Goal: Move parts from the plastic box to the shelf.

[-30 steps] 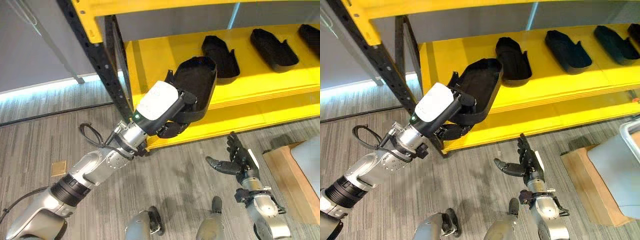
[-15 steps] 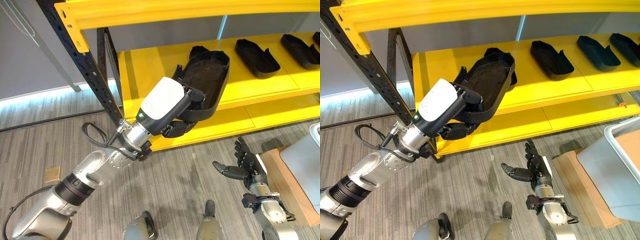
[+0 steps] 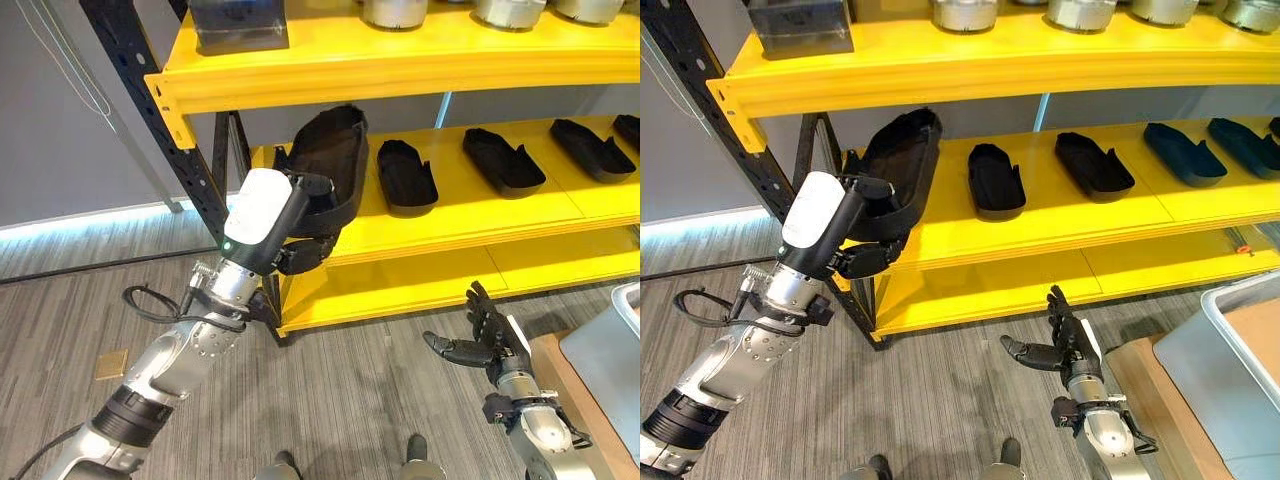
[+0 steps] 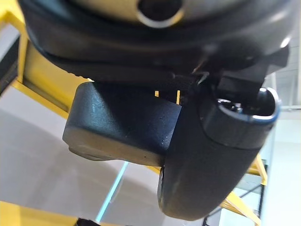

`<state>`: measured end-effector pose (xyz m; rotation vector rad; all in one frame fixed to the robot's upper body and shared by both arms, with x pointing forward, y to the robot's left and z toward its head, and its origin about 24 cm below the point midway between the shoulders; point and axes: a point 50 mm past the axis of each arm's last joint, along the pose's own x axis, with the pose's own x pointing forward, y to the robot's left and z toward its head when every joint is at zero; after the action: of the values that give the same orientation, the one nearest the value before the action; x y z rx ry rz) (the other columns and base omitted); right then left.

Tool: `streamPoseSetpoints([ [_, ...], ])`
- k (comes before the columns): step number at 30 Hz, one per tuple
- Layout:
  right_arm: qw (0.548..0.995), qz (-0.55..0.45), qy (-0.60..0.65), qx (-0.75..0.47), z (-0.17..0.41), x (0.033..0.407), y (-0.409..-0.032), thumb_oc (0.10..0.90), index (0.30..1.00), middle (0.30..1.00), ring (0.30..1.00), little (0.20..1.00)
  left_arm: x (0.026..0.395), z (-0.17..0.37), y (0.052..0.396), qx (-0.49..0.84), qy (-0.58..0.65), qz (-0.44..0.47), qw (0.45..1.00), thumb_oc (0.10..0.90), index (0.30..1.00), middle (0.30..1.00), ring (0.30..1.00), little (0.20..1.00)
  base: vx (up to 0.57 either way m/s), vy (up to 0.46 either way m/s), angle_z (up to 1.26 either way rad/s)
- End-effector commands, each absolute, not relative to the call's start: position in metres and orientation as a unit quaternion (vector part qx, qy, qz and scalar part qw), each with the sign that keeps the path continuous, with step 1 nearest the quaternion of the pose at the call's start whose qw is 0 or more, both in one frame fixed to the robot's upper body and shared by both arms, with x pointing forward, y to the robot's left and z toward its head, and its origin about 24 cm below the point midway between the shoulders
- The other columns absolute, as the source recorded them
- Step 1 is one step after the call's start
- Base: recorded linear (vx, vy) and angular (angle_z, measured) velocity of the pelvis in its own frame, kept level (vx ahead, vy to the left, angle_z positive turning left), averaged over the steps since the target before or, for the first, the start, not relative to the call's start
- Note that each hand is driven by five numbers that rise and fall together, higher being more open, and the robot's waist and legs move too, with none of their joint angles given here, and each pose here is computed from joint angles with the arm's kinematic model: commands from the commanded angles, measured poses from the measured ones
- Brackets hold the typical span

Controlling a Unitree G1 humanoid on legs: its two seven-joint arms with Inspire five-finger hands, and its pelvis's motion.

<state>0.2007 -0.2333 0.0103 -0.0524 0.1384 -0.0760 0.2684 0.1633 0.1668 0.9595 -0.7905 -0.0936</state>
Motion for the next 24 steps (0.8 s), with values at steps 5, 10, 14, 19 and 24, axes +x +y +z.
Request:
streamPoseSetpoints([
  [5,0.997,-0.017,-0.030,-0.076,0.051,0.216,-0.243,0.900,1.000,1.000,1.000,1.000,0.268,0.207,0.168,0.391,-0.461,0.055,0.795,0.400,0.300,0.300,0.300,0.300,0.03,-0.151,0.04],
  [10,0.997,-0.005,-0.014,-0.074,0.046,0.212,-0.242,0.900,1.000,1.000,1.000,1.000,0.271,0.199,0.164,0.383,-0.444,0.049,0.809,0.400,0.300,0.300,0.300,0.300,0.00,-0.206,-0.03],
  [14,0.997,0.004,-0.012,-0.074,0.046,0.213,-0.239,0.900,1.000,1.000,1.000,1.000,0.274,0.199,0.160,0.375,-0.445,0.052,0.812,0.400,0.300,0.300,0.300,0.300,0.00,-0.150,0.12],
  [19,0.997,-0.010,-0.019,-0.072,0.047,0.213,-0.241,0.900,1.000,1.000,1.000,1.000,0.281,0.204,0.154,0.371,-0.454,0.058,0.808,0.400,0.300,0.300,0.300,0.300,0.09,0.117,0.19],
  [24,0.998,0.002,-0.014,-0.060,0.043,0.214,-0.234,0.900,1.000,1.000,1.000,1.000,0.284,0.201,0.159,0.387,-0.447,0.072,0.803,0.400,0.300,0.300,0.300,0.300,0.14,0.139,-0.56],
])
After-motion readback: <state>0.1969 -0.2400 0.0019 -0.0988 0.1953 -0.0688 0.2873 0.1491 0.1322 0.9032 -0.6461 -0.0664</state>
